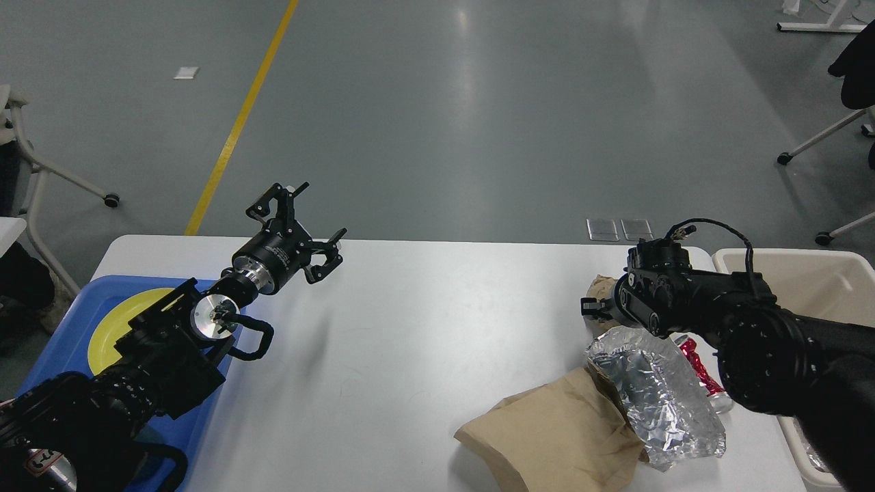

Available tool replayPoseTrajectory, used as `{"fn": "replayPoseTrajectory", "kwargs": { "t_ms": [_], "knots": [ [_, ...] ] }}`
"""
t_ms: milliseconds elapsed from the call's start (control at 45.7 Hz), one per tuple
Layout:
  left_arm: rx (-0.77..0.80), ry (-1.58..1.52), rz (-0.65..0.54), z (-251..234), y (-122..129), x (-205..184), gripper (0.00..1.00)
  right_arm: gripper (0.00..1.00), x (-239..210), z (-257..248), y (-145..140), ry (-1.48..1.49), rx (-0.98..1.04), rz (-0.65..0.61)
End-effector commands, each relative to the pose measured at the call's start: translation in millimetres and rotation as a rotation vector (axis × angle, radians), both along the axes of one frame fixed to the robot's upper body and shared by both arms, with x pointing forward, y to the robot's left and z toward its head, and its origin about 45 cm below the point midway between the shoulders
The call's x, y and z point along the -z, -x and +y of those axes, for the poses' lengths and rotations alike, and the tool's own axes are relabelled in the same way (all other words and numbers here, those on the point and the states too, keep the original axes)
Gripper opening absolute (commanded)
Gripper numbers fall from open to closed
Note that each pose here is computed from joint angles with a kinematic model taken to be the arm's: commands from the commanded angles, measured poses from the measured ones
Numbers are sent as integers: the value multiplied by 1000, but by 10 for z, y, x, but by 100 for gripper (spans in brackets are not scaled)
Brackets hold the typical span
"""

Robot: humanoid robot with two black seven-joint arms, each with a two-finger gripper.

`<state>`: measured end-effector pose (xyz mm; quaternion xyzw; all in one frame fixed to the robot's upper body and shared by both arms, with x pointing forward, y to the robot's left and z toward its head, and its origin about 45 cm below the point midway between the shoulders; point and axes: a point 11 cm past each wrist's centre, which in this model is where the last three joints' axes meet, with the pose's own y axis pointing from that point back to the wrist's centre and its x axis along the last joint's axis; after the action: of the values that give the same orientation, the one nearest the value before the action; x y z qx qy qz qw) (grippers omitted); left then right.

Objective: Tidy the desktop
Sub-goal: 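Lower the right gripper onto the crumpled tan paper ball, then lift the paper ball and drop it into the white bin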

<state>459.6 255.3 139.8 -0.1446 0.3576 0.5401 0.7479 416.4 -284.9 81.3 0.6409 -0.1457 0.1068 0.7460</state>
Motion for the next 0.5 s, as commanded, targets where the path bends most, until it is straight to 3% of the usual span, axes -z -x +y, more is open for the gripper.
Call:
{"fn": "replayPoseTrajectory", "kwargs": {
  "t_ms": [0, 482],
  "knots": [
    [1, 0, 1, -1, 0, 0, 97, 0, -11, 19, 26, -9, 2, 43],
    [-1, 0, 0, 0, -1, -1, 97, 0, -193, 117, -118, -58, 14, 13]
  ]
}}
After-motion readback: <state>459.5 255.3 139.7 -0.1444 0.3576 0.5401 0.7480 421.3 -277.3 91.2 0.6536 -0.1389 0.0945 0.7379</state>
